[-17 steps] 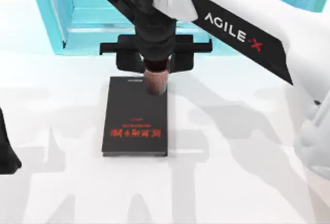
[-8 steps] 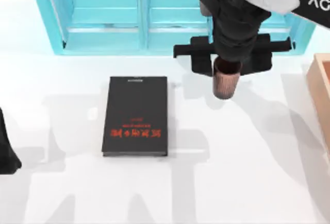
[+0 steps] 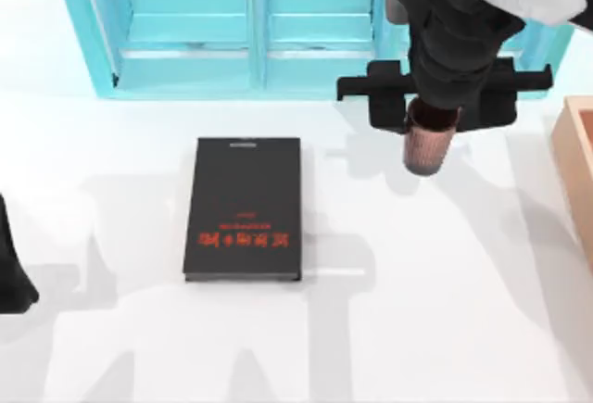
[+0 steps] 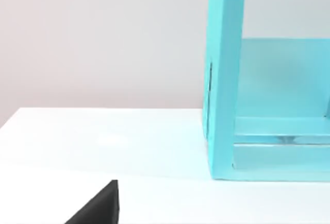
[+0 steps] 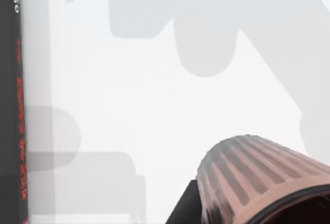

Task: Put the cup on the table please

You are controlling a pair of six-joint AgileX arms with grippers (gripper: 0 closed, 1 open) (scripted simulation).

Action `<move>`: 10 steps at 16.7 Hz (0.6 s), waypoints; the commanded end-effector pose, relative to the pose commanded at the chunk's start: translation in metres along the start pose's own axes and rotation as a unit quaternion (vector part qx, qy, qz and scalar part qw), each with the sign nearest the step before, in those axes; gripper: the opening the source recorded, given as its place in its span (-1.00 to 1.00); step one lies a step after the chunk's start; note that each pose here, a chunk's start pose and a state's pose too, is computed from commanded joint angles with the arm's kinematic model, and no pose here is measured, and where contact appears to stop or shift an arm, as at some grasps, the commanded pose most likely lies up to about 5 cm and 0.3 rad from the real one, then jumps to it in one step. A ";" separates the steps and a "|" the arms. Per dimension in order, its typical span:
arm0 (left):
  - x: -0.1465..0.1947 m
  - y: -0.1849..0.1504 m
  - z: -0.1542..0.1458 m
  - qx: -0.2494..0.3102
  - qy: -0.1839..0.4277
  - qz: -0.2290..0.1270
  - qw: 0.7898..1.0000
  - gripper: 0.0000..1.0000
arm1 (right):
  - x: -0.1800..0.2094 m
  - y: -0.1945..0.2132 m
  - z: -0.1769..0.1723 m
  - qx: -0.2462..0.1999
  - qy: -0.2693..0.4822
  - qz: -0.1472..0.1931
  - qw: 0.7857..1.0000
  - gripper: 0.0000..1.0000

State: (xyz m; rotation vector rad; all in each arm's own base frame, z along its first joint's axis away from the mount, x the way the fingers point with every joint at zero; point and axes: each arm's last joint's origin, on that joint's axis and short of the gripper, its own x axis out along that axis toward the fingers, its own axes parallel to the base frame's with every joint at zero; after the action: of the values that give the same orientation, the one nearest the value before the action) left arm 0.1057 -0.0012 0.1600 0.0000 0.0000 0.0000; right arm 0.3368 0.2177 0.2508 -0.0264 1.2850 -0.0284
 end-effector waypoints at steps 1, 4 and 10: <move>0.000 0.000 0.000 0.000 0.000 0.000 1.000 1.00 | 0.001 0.000 0.000 0.000 0.000 0.000 1.000 -1.00; 0.000 0.000 0.000 0.000 0.000 0.000 1.000 1.00 | 0.020 -0.001 0.000 0.002 -0.002 0.000 1.000 -1.00; 0.000 0.000 0.000 0.000 0.000 0.000 1.000 1.00 | 0.063 -0.001 -0.005 0.002 -0.002 0.001 1.000 -1.00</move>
State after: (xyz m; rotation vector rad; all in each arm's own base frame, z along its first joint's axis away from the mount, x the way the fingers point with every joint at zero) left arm 0.1057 -0.0012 0.1600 0.0000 0.0000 0.0000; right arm 0.3496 0.2143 0.1885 -0.0218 1.2806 -0.0282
